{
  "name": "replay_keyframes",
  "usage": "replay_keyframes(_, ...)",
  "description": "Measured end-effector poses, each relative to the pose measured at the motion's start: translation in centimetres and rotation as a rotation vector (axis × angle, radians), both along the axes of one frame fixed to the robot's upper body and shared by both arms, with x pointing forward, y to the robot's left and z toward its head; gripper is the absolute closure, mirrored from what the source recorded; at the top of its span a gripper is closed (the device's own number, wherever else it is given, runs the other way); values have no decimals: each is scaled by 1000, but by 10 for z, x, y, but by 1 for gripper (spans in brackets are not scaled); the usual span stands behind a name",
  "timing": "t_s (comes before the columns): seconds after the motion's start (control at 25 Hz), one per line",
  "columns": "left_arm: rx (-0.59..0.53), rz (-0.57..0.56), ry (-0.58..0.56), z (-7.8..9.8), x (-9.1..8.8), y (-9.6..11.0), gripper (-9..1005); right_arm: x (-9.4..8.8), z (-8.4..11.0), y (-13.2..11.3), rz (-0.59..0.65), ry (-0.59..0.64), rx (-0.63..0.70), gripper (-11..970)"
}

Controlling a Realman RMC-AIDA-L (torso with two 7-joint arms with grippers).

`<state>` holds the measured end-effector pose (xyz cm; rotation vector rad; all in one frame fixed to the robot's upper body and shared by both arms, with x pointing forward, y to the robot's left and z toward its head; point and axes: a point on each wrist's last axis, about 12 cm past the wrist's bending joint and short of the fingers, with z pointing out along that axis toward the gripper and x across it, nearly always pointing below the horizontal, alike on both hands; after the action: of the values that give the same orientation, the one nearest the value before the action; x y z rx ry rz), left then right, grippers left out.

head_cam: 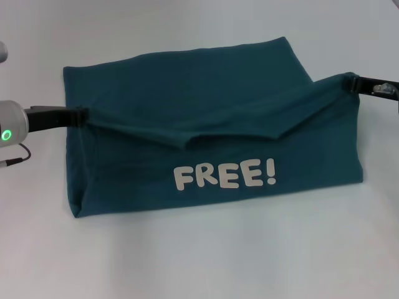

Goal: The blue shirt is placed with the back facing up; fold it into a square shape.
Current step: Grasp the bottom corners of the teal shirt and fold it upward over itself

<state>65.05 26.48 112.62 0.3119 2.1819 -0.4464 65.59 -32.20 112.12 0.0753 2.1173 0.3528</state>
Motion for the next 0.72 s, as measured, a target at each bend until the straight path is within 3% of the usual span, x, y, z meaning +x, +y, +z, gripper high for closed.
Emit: replay_keyframes(0.72,45,26,-27,-8,5,-6,980,0,-4,-3,-17,-34,-30,904)
